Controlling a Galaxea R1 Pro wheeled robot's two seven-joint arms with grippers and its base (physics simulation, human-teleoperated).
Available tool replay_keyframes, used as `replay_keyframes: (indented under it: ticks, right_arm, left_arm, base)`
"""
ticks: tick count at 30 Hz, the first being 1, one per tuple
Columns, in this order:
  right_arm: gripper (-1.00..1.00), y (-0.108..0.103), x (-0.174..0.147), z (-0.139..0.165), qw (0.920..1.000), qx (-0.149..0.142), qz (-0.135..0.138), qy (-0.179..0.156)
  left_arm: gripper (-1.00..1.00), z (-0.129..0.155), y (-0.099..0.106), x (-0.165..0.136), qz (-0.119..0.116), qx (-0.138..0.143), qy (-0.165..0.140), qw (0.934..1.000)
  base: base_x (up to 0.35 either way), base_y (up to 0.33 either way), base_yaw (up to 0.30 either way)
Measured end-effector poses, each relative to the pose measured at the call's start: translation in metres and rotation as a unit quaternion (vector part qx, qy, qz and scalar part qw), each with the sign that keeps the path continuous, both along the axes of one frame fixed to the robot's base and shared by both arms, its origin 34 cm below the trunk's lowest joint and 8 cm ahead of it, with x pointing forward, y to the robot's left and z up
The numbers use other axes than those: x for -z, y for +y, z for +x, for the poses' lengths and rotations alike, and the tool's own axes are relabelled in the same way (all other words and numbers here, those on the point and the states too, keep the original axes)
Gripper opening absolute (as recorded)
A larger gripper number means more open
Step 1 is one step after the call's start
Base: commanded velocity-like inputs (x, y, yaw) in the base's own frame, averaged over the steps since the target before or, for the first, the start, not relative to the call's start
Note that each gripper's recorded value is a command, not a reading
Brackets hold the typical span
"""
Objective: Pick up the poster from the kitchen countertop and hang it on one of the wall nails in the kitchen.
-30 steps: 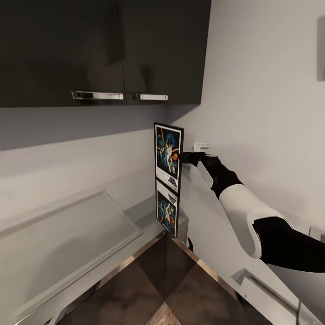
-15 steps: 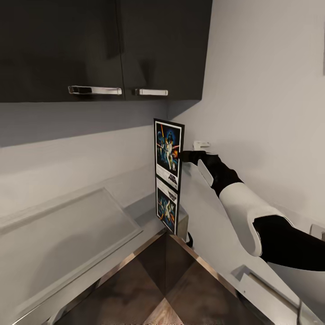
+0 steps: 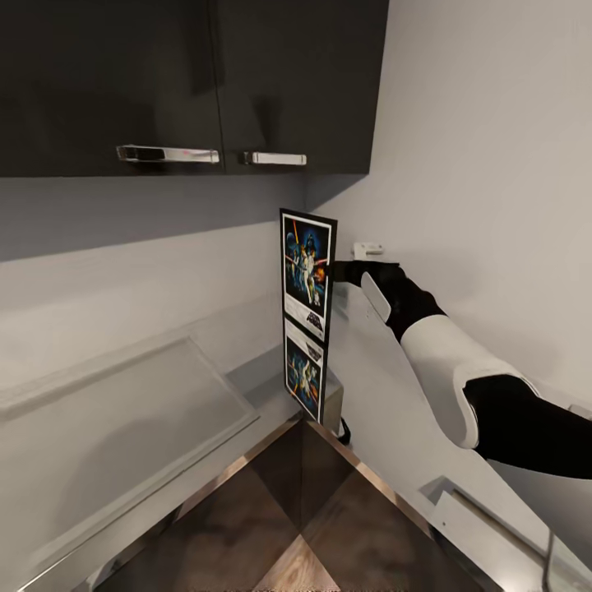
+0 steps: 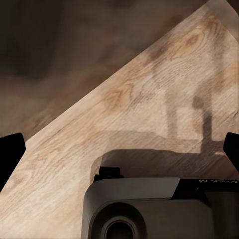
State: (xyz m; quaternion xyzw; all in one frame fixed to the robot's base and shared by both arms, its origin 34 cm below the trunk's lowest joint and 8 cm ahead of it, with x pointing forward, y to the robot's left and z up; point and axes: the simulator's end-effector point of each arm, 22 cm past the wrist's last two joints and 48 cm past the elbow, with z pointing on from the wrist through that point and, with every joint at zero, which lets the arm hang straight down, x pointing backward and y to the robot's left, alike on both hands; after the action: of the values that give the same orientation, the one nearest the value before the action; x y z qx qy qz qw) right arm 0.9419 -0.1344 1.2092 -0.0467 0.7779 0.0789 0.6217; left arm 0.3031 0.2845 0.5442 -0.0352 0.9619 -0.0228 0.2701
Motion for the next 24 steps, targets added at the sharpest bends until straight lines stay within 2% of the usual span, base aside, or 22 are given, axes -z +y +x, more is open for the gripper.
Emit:
replay_keyframes:
  ticks: [14, 24]
  right_arm:
    - [1.0, 0.009, -0.001, 0.008, 1.0, -0.006, 0.003, -0.001]
    - [1.0, 0.015, -0.001, 0.013, 0.9996, -0.011, 0.025, 0.001]
  left_arm:
    - [1.0, -0.008, 0.0, 0.004, 0.0, 0.0, 0.011, 0.9999]
    - [1.0, -0.014, 0.0, 0.006, 0.0, 0.0, 0.019, 0.9998]
  base:
    - [0.0, 0.0, 0.0]
    - [0.0, 0.0, 0.0]
